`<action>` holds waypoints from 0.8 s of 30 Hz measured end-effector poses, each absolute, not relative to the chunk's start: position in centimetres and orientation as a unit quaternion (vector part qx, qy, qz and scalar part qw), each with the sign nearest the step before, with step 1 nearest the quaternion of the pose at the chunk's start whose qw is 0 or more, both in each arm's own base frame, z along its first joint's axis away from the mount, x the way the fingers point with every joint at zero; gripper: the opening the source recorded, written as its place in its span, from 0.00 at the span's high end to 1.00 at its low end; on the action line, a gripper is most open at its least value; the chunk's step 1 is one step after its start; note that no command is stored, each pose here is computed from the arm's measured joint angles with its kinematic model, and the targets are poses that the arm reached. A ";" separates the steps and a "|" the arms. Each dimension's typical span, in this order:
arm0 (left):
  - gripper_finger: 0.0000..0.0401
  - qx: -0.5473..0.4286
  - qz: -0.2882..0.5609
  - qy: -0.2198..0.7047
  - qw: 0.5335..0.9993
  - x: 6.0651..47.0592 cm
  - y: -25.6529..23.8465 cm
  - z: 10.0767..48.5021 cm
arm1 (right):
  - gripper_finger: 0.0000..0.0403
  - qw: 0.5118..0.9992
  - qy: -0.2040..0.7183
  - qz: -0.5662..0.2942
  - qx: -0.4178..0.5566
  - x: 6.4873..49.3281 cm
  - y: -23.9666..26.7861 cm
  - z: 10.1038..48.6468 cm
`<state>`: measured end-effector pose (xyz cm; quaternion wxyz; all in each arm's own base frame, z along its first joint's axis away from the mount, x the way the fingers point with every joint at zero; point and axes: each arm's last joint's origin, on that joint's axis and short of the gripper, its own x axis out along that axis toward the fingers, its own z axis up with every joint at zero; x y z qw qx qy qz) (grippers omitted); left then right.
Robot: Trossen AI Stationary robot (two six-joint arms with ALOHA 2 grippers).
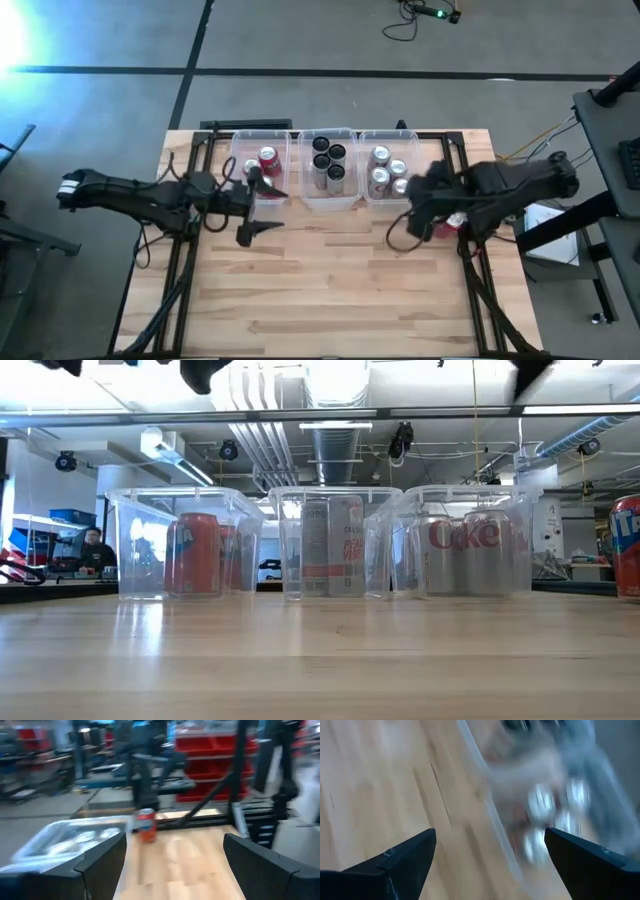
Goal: Sort soda cans
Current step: Put the red soda can into the left transparent bin
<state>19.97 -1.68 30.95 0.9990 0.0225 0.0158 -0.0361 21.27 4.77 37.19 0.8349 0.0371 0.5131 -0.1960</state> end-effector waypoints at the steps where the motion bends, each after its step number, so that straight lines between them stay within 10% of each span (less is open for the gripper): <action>1: 0.21 0.022 -0.052 0.011 0.998 20.2 -1.8 30.5 | 0.09 0.817 0.535 -0.206 0.063 20.4 4.3 37.1; 8: 0.21 0.021 -0.132 -0.008 0.991 21.2 -2.4 27.8 | 0.09 0.771 0.569 -0.230 0.172 18.5 2.8 37.0; 24: 0.21 -0.005 -0.163 0.091 0.982 25.0 -4.7 22.5 | 0.09 0.667 0.722 -0.162 0.086 16.2 3.2 28.7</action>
